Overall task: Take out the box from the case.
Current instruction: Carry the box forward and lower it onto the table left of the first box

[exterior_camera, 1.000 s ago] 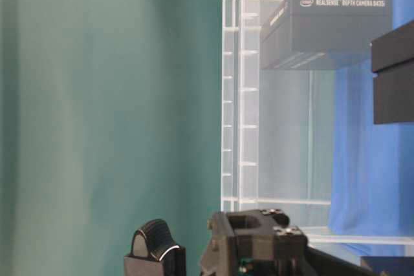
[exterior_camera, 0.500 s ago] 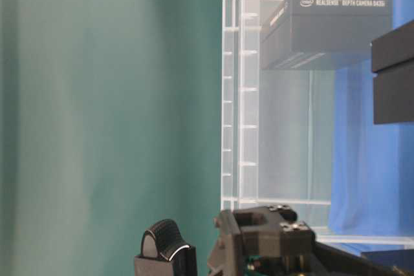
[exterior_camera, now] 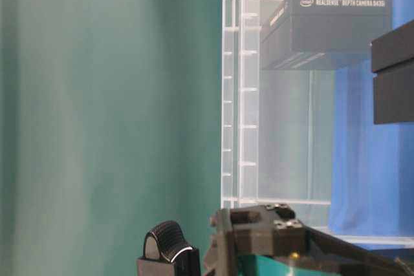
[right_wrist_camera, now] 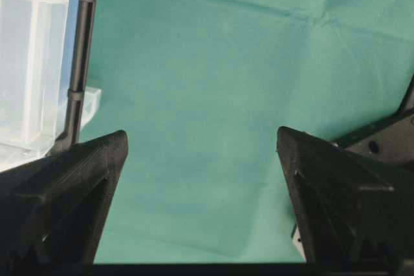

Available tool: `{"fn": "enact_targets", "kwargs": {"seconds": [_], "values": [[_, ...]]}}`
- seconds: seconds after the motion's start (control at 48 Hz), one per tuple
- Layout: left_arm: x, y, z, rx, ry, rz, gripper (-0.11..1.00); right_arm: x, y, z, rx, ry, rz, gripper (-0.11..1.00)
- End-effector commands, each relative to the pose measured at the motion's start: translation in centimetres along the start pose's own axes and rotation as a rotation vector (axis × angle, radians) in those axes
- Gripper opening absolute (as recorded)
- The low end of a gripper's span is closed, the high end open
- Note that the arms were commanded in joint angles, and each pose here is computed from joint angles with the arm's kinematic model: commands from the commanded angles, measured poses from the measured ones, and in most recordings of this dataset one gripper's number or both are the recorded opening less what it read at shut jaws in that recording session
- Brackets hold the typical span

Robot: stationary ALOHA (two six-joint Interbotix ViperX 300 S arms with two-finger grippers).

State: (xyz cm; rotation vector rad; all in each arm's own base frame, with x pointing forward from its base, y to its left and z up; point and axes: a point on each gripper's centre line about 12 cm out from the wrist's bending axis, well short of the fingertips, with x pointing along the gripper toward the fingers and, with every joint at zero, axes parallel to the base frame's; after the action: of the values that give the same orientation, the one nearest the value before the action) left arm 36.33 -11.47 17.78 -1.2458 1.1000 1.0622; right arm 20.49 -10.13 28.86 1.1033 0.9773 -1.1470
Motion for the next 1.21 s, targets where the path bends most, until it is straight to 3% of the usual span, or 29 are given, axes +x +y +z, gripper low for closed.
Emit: {"fn": "enact_targets", "kwargs": {"seconds": [0.0,0.354,0.729,0.959,1.188], "values": [[-1.8,-0.6,0.2,-0.009,0.013,-0.052,0.98,-0.7,0.2,0.1,-0.002,-0.013,0.025,0.90],[-3.7,-0.9,0.4,-0.015,0.024,-0.093,0.97,-0.7,0.2,0.1,-0.001,-0.012,0.022,0.90],[-10.2,-1.5,0.8,-0.023,0.011,-0.088,0.97,-0.7,0.2,0.2,-0.002,-0.014,0.027,0.90],[-14.3,-2.1,1.1,-0.032,0.015,-0.122,0.97,-0.7,0.2,0.1,-0.002,-0.013,0.025,0.90],[-15.4,-2.3,1.1,-0.022,0.007,-0.105,0.97,-0.7,0.2,0.1,-0.002,-0.012,0.023,0.90]]}}
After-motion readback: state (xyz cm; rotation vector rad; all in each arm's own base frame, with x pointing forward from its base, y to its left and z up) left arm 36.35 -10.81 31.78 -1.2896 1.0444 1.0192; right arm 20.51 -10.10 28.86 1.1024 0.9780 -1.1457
